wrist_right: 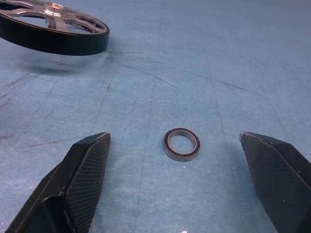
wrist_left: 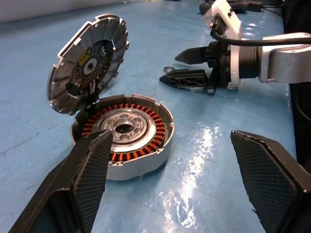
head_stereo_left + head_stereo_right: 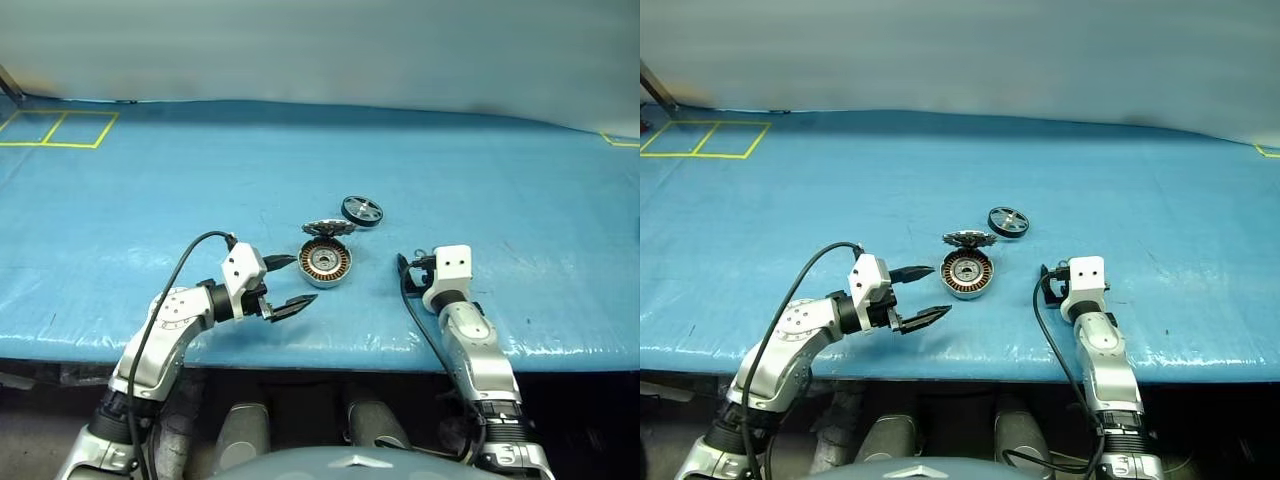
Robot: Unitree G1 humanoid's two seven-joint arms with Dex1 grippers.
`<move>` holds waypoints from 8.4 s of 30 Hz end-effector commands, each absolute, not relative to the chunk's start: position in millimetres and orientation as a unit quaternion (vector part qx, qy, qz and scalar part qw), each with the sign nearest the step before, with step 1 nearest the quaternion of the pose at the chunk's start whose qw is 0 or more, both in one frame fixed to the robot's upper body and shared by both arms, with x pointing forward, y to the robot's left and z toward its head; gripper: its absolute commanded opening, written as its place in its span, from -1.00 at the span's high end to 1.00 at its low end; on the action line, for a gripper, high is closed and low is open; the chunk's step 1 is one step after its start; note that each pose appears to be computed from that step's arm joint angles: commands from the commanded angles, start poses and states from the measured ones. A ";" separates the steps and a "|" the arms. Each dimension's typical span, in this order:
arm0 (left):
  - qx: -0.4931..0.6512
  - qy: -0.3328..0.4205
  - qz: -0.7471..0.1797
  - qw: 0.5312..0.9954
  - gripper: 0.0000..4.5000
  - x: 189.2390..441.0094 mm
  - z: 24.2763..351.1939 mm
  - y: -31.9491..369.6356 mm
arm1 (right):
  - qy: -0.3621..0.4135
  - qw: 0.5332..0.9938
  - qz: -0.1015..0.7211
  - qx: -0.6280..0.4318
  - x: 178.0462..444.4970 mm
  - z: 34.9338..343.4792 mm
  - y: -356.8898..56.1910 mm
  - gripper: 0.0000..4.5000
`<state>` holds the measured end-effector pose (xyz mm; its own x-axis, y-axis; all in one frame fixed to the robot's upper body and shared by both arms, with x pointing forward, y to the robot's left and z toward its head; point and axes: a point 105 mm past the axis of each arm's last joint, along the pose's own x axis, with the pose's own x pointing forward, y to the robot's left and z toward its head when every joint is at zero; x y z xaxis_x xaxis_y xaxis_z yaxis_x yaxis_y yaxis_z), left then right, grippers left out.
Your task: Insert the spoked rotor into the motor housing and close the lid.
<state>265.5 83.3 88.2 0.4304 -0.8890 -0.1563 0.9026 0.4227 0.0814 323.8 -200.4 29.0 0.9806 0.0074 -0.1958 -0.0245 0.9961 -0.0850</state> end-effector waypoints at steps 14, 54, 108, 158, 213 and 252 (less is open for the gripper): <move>0.081 0.023 -0.534 0.841 -0.85 266.9 95.6 80.3 | 0.141 0.989 0.017 -0.047 315.7 7.5 -196.0 0.58; 0.096 0.027 -0.522 0.847 -0.85 270.6 94.0 86.4 | 0.109 0.993 0.025 -0.048 332.1 23.8 -183.1 -0.41; 0.084 0.033 -0.446 0.890 -0.85 274.6 94.9 125.2 | 0.040 0.931 0.347 -0.107 312.9 77.8 -70.0 0.71; 0.081 0.059 -0.451 0.887 -0.85 278.9 74.7 123.2 | 0.083 0.927 0.354 -0.092 307.5 58.5 -61.7 0.71; 0.075 0.059 -0.461 0.882 -0.85 279.3 70.8 112.5 | 0.059 0.921 0.343 -0.176 309.8 50.3 -58.2 0.99; 0.065 0.028 -0.458 0.886 -0.85 279.5 80.9 114.1 | 0.054 0.942 0.247 -0.223 335.4 115.3 -175.8 0.99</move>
<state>278.0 113.8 69.8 0.5731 -0.8049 -0.1536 0.8185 0.5714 0.0595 320.9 -168.4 88.5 0.8381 0.4660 -0.2837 -0.5380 0.7924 -0.2876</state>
